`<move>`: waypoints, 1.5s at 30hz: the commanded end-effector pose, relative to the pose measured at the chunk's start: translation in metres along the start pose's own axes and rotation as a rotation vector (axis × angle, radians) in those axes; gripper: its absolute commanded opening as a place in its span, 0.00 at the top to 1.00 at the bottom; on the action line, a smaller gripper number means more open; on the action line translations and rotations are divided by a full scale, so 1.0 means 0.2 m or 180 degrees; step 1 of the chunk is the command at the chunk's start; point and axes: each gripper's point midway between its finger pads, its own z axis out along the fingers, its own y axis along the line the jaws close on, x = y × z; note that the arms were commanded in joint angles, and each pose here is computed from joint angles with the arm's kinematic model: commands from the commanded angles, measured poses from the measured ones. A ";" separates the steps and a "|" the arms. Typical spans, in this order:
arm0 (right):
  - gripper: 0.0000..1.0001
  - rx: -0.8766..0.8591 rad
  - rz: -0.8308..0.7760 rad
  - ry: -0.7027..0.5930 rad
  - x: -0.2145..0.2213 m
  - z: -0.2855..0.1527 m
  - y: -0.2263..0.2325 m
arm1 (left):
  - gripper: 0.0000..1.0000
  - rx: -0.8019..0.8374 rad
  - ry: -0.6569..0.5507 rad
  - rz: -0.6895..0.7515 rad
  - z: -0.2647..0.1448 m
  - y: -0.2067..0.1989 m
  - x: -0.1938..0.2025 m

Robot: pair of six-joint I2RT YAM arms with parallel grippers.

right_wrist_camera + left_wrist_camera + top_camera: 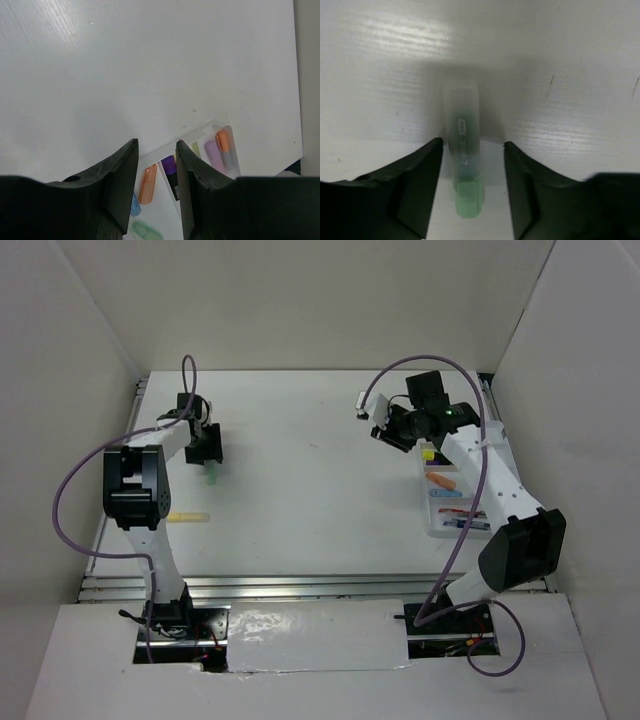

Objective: Sort the stationery into containers
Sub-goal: Grab a piece of stationery with the left arm, then pass the stationery from the left arm to the right

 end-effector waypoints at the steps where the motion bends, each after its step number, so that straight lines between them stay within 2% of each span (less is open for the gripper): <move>1: 0.57 0.0079 -0.0091 -0.0243 -0.10 -0.11 0.01 | 0.39 0.0067 0.0013 -0.0089 0.04 -0.03 -0.04; 3: 0.57 0.0049 -0.0078 -0.0278 -0.11 -0.12 0.03 | 0.47 0.0080 -0.0009 -0.0080 0.05 -0.04 -0.07; 4: 0.57 0.0044 -0.0080 -0.0292 -0.12 -0.13 0.03 | 0.55 0.0075 0.0024 -0.0067 0.06 -0.05 -0.06; 6: 0.57 0.0040 -0.0135 -0.0339 -0.14 -0.15 0.04 | 0.65 -0.0063 0.0083 -0.0044 0.10 -0.02 -0.05; 7: 0.57 0.0027 -0.0168 -0.0356 -0.15 -0.15 0.05 | 0.77 -0.0077 0.0189 -0.0026 0.10 -0.03 -0.02; 8: 0.57 0.0028 -0.0201 -0.0373 -0.16 -0.15 0.06 | 0.85 -0.0075 0.0220 -0.0026 0.10 -0.03 -0.03; 9: 0.57 0.0064 -0.0253 -0.0388 -0.18 -0.17 0.06 | 1.00 -0.0080 0.0327 -0.0032 0.12 -0.04 0.01; 13: 0.57 0.0070 -0.0634 -0.0355 -0.25 -0.19 0.14 | 1.00 0.0388 0.0559 -0.0183 0.04 -0.20 0.08; 15: 0.57 0.0030 -0.0938 -0.0354 -0.36 -0.17 0.23 | 1.00 0.0828 0.0572 -0.0172 -0.07 -0.39 0.11; 16: 0.57 0.0153 -0.1033 -0.0186 -0.37 -0.17 0.22 | 1.00 0.0904 0.0546 -0.0204 -0.12 -0.45 0.12; 18: 0.57 -0.0001 -0.1316 0.0025 -0.48 -0.11 0.36 | 1.00 0.1212 0.0499 -0.0246 -0.26 -0.62 0.15; 19: 0.58 -0.0191 -0.1500 0.0395 -0.44 -0.03 0.47 | 1.00 0.1284 0.0486 -0.0259 -0.34 -0.69 0.17; 20: 0.58 -0.0158 -0.1550 0.0462 -0.48 0.00 0.48 | 1.00 0.1295 0.0455 -0.0323 -0.38 -0.70 0.16; 22: 0.56 -0.0211 -0.1693 0.0740 -0.45 0.03 0.53 | 0.99 0.1660 0.0581 -0.0396 -0.49 -0.83 0.20; 26: 0.53 -0.0135 -0.2102 0.0858 -0.49 0.20 0.67 | 1.00 0.2289 0.0877 -0.0511 -0.67 -1.02 0.30; 27: 0.48 -0.0127 -0.2156 0.0894 -0.50 0.22 0.69 | 1.00 0.2472 0.0971 -0.0488 -0.71 -1.09 0.33; 29: 0.46 -0.0269 -0.2224 0.1138 -0.47 0.30 0.74 | 1.00 0.2610 0.1099 -0.0469 -0.75 -1.15 0.41; 30: 0.36 -0.0259 -0.2272 0.1052 -0.57 0.29 0.77 | 1.00 0.2692 0.1135 -0.0462 -0.77 -1.19 0.42; 31: 0.32 -0.0333 -0.2289 0.1118 -0.57 0.33 0.81 | 1.00 0.2744 0.1225 -0.0477 -0.77 -1.21 0.46; 36: 0.31 -0.0326 -0.2472 0.1074 -0.67 0.37 0.88 | 1.00 0.2864 0.1403 -0.0619 -0.75 -1.24 0.44; 45: 0.31 -0.0231 -0.2808 0.1047 -0.67 0.43 0.97 | 1.00 0.3370 0.1808 -0.0910 -0.77 -1.28 0.46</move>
